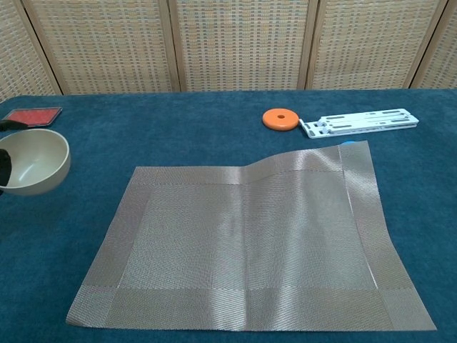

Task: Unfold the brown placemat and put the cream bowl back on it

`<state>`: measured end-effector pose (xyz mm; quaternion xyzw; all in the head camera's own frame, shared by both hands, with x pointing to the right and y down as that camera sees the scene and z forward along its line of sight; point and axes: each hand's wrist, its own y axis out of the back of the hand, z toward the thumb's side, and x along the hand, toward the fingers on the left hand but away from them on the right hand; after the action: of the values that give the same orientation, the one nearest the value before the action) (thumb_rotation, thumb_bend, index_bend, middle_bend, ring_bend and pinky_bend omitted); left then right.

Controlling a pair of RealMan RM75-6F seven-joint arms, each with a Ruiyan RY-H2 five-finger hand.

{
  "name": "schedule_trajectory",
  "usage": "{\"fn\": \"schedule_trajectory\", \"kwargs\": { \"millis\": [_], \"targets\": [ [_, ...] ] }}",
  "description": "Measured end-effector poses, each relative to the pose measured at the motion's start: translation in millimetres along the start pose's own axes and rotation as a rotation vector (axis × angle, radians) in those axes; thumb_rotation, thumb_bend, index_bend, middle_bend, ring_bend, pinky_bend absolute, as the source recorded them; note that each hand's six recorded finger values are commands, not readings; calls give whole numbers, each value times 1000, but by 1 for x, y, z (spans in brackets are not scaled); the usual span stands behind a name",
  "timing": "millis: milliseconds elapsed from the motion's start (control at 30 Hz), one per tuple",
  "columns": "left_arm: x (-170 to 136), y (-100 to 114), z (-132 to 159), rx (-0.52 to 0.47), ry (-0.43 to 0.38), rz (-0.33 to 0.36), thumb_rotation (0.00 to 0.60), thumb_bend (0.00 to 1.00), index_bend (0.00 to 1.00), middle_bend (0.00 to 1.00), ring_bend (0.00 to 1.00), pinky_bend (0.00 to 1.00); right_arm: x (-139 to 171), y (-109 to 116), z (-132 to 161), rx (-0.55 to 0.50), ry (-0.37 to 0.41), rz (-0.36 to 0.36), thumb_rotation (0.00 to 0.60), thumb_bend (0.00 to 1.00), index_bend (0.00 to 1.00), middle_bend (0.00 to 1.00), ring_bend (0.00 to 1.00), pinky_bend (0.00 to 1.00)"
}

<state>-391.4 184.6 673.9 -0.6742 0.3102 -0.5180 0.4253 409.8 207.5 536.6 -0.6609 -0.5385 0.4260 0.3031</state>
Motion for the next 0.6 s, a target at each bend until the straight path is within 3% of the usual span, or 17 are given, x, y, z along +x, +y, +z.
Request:
{"fn": "schedule_trajectory", "kwargs": {
  "millis": [267, 600],
  "targets": [
    [20, 28, 60, -11, -130, 73, 600, 482, 688, 0, 0, 0, -3, 5, -5, -17, -18, -10, 600, 223, 200, 0, 0, 0],
    [66, 44, 152, 7, -278, 106, 600, 482, 689, 0, 0, 0, -7, 11, -13, -44, -45, -15, 600, 223, 200, 0, 0, 0]
  ]
}}
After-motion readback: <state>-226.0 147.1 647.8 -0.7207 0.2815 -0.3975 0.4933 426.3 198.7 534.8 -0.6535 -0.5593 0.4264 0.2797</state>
